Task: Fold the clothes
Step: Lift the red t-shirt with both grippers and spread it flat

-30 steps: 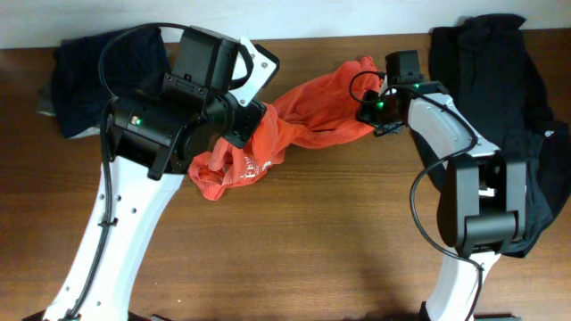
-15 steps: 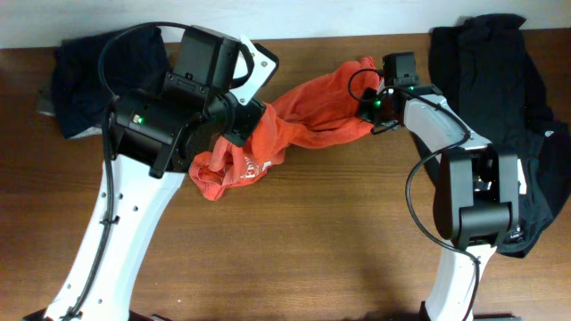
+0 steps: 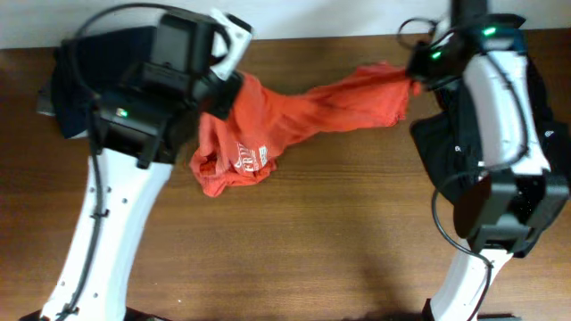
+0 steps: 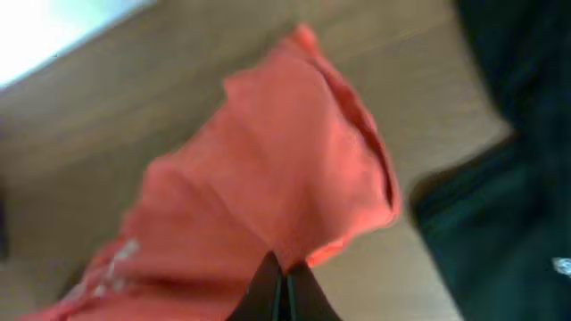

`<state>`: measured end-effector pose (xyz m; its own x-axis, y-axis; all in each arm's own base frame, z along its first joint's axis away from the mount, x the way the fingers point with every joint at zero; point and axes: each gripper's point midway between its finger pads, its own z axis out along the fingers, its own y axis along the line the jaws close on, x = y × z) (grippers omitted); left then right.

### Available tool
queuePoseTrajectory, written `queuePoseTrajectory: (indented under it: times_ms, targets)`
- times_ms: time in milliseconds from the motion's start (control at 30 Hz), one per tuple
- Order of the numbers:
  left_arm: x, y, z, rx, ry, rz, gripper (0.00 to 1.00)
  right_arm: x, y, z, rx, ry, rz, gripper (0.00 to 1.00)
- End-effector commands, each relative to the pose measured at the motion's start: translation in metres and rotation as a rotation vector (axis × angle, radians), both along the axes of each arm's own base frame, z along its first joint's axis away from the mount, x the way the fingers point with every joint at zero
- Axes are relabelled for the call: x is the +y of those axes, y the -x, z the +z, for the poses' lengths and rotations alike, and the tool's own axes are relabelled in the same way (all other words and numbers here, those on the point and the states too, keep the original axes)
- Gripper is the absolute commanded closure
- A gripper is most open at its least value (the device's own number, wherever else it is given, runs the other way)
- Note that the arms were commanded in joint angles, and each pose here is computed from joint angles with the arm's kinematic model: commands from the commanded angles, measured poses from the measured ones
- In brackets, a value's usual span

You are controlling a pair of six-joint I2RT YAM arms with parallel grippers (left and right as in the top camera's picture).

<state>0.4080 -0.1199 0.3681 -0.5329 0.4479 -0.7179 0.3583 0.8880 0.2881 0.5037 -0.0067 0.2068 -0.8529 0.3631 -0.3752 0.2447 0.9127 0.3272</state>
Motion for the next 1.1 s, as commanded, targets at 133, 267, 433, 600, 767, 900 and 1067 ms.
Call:
queuePoseTrajectory:
  times_ms: [133,267,433,600,767,900,1067]
  targets:
    - [0.087,-0.038,0.033,-0.157,0.083,0.264,1.0,-0.025,0.039,0.13,-0.206,0.059,0.017,0.96]
    - [0.117,-0.044,0.046,-0.214,0.095,0.333,1.0,-0.036,0.061,0.161,-0.248,0.078,0.0,0.96]
    - [0.128,-0.035,0.068,-0.272,0.102,0.351,1.0,-0.053,0.096,0.2,-0.312,0.1,-0.059,0.96]
    - [0.129,-0.008,0.111,-0.375,0.127,0.347,1.0,-0.055,0.129,0.232,-0.387,0.138,-0.06,0.96]
    - [0.132,0.041,0.163,-0.518,0.16,0.34,1.0,-0.044,0.162,0.266,-0.487,0.166,-0.044,0.96]
    - [0.137,0.093,0.202,-0.636,0.178,0.339,1.0,-0.033,0.191,0.291,-0.568,0.175,-0.035,0.96]
    - [0.142,0.165,0.237,-0.769,0.207,0.337,1.0,-0.022,0.226,0.317,-0.659,0.194,-0.033,0.96]
